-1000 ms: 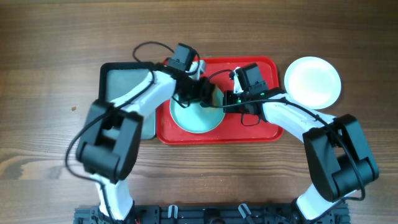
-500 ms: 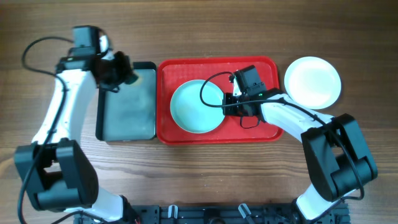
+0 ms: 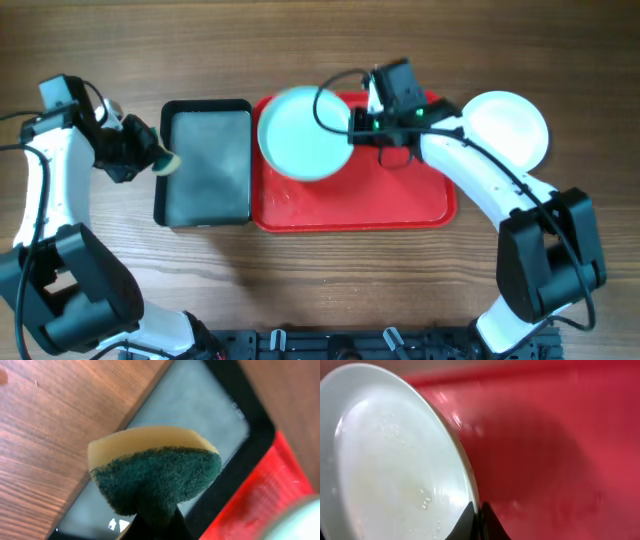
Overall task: Clean dirty plates on tray and stack at the side
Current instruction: 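Lift the pale-blue plate with the right gripper and carry it rightward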
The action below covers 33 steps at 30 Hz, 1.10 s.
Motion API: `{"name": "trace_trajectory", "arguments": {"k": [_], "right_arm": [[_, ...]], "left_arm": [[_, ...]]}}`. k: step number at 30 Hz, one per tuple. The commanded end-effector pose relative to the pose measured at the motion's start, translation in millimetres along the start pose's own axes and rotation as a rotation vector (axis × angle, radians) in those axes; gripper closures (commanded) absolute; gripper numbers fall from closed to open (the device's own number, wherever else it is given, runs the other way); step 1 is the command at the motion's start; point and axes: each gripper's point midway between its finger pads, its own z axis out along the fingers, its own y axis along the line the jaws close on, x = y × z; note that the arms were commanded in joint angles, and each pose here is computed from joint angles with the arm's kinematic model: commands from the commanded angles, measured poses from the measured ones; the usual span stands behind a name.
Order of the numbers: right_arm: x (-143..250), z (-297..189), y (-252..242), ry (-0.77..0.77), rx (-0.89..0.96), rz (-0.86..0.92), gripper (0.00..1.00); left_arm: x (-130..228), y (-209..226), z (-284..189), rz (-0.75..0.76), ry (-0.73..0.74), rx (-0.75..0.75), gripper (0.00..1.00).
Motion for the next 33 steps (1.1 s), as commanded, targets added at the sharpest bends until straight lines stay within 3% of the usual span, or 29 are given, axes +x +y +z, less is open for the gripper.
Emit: {"name": "trace_trajectory", "arguments": {"k": [1, 5, 14, 19, 23, 27, 33], "right_arm": [[-31.0, -9.8, 23.3, -0.131, 0.062, -0.094, 0.96], [-35.5, -5.6, 43.4, -0.263, 0.189, -0.183, 0.96], [-11.1, 18.8, 145.5, -0.518, 0.354, -0.754, 0.96], [-50.0, -43.4, 211.8, -0.867, 0.555, -1.102, 0.96], [-69.9, -89.9, 241.6, -1.075, 0.632, -1.182, 0.96], [-73.9, -103.0, 248.2, -1.122, 0.679, -1.234, 0.96], [-68.7, -99.7, 264.6, -1.157, 0.587, -1.294, 0.96]], "left_arm": [[11.6, 12.1, 11.5, 0.041, -0.011, -0.094, 0.96], [21.5, 12.0, 27.0, 0.064, 0.0, -0.097, 0.96], [25.2, 18.6, 35.2, 0.07, -0.002, -0.12, 0.96], [20.5, 16.9, 35.5, 0.076, -0.021, -0.115, 0.96], [20.8, 16.9, 35.5, 0.076, -0.02, -0.115, 0.96], [20.6, 16.9, 35.5, 0.072, -0.021, -0.114, 0.96], [20.6, 16.9, 35.5, 0.072, -0.021, -0.114, 0.96]]}}
